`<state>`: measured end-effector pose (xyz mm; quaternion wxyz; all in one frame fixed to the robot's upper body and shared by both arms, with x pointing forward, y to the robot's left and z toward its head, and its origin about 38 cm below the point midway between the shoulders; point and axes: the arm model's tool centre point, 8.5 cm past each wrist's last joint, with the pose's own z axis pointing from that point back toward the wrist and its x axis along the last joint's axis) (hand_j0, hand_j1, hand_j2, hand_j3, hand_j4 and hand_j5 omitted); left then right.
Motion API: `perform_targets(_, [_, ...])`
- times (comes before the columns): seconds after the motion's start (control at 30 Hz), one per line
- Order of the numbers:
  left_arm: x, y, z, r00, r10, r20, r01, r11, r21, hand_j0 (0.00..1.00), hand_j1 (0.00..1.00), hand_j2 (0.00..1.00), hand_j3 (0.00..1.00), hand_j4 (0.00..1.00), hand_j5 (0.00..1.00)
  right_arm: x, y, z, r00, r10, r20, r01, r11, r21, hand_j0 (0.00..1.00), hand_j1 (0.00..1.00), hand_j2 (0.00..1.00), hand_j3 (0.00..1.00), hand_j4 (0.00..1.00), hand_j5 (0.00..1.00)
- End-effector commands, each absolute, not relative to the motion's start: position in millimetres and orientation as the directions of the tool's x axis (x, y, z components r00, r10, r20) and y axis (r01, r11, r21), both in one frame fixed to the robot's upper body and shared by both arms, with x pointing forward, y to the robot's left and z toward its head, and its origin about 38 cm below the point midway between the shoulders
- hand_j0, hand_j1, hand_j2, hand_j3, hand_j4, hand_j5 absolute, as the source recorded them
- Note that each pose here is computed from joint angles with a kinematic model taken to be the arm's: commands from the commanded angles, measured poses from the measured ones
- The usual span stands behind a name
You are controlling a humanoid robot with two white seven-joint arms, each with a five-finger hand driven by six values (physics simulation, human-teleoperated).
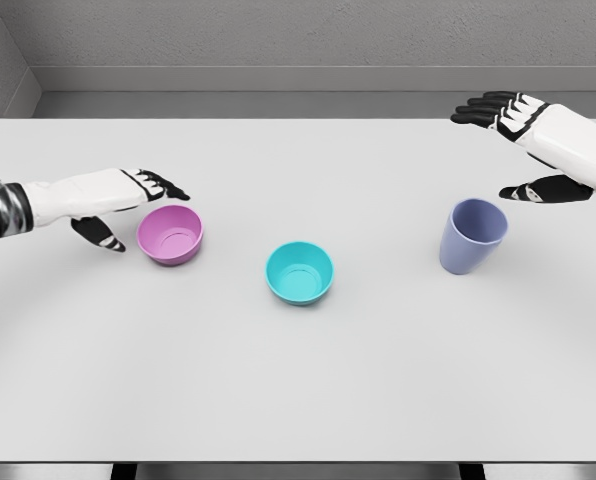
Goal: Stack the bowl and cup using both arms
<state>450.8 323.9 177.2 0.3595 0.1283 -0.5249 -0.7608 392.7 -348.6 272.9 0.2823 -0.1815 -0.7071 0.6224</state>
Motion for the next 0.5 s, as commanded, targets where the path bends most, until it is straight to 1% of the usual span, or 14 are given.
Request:
perform_targets(0.0, [451.9,317.0,175.2,-0.713,-0.674,0.194,0.413,-0.18,0.893,1.0,1.0,1.0,1.0,1.0,1.0,392.7,-349.0,274.0,-0.774,0.608,0.177,-0.095,0.165,-0.982,1.0,1.0,1.0,1.0,1.0,1.0])
perform_targets(0.23, [450.3,310.0,168.4,-0.72,-0.663,0.206,0.449,-0.219,0.866,1.0,1.0,1.0,1.0,1.0,1.0,392.9,-348.8,273.2,-0.774,0.607,0.18,-0.097,0.167,-0.981,1.0,1.0,1.0,1.0,1.0,1.0])
perform_targets(0.47, [454.7,297.7,171.6,-0.733,-0.646,0.212,0.436,-0.207,0.876,1.0,1.0,1.0,1.0,1.0,1.0,392.7,-348.4,273.4,-0.775,0.606,0.18,-0.097,0.168,-0.981,1.0,1.0,1.0,1.0,1.0,1.0])
